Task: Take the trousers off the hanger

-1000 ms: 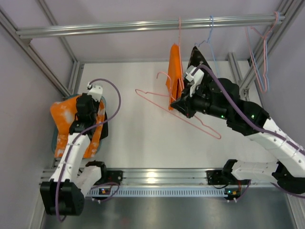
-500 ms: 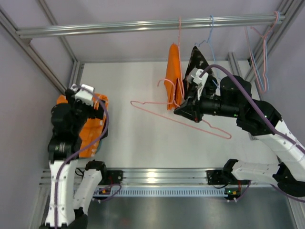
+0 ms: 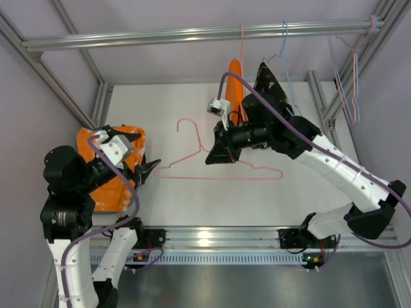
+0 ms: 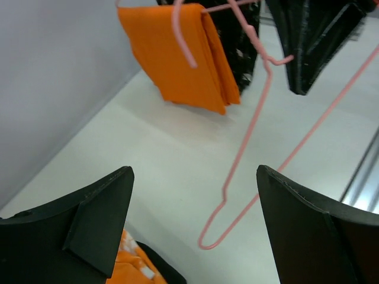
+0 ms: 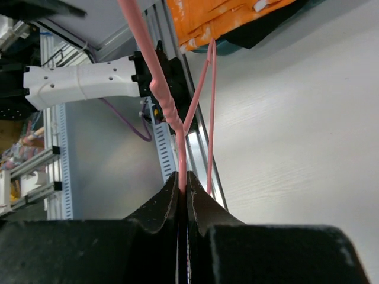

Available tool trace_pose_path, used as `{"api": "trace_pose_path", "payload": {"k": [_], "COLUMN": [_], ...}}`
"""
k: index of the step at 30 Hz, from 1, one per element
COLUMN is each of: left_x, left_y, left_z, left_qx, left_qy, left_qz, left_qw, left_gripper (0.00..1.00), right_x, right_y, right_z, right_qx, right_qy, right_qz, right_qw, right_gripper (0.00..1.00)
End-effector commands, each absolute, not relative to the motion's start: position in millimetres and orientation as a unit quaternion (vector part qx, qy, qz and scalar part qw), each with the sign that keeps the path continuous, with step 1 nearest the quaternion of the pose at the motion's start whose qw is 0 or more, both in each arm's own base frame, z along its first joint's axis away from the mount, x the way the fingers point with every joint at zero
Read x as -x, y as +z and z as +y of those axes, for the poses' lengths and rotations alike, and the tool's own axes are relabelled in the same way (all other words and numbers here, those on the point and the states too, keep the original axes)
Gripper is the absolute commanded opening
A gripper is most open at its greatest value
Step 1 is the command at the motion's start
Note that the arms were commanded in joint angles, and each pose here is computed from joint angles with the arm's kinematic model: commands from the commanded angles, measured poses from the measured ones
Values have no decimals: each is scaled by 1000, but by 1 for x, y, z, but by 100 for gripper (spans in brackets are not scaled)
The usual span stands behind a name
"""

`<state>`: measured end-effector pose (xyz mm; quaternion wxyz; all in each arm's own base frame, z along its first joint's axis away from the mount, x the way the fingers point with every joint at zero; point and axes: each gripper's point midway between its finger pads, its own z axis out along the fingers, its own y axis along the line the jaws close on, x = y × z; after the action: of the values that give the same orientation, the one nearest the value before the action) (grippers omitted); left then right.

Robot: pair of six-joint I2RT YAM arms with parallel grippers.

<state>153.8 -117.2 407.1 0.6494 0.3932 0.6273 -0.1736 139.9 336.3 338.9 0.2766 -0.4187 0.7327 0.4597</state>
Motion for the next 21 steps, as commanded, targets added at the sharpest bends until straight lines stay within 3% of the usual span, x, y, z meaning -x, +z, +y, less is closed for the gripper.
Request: {"api": "trace_pose_path", "payload": {"k": [1,12,16,19,20,21], "left_x": [-141,-177,-180,-179,-177,-175], "left_y": [382,330,326,328,330,331], "left_z": [-136,-125,-125,-125,-125,-126], "left_qx": [-425,-452,-462,-461,-460,-460], "left_qy": [-253,-211,-207,-207,-207,-207], "left_qz": [629,655,652,650,649,647], "left_qw": [600,568,565,567,570,571], "left_gripper": [90,81,65,44,28,22], "right_x": [-138,-99,-93,-98,-102,-104], "right_y": [391,398,394,394,392,390], "right_z": [363,395,400,400,400,398], "right_qx": [413,457,472,472,471,471], "right_qy": [532,558,549,537,527,520], "right_qz": [679,648,645,649,653,658], "right_qw": [293,245,246,260,271,274], "right_gripper": [0,0,0,0,0,0]}}
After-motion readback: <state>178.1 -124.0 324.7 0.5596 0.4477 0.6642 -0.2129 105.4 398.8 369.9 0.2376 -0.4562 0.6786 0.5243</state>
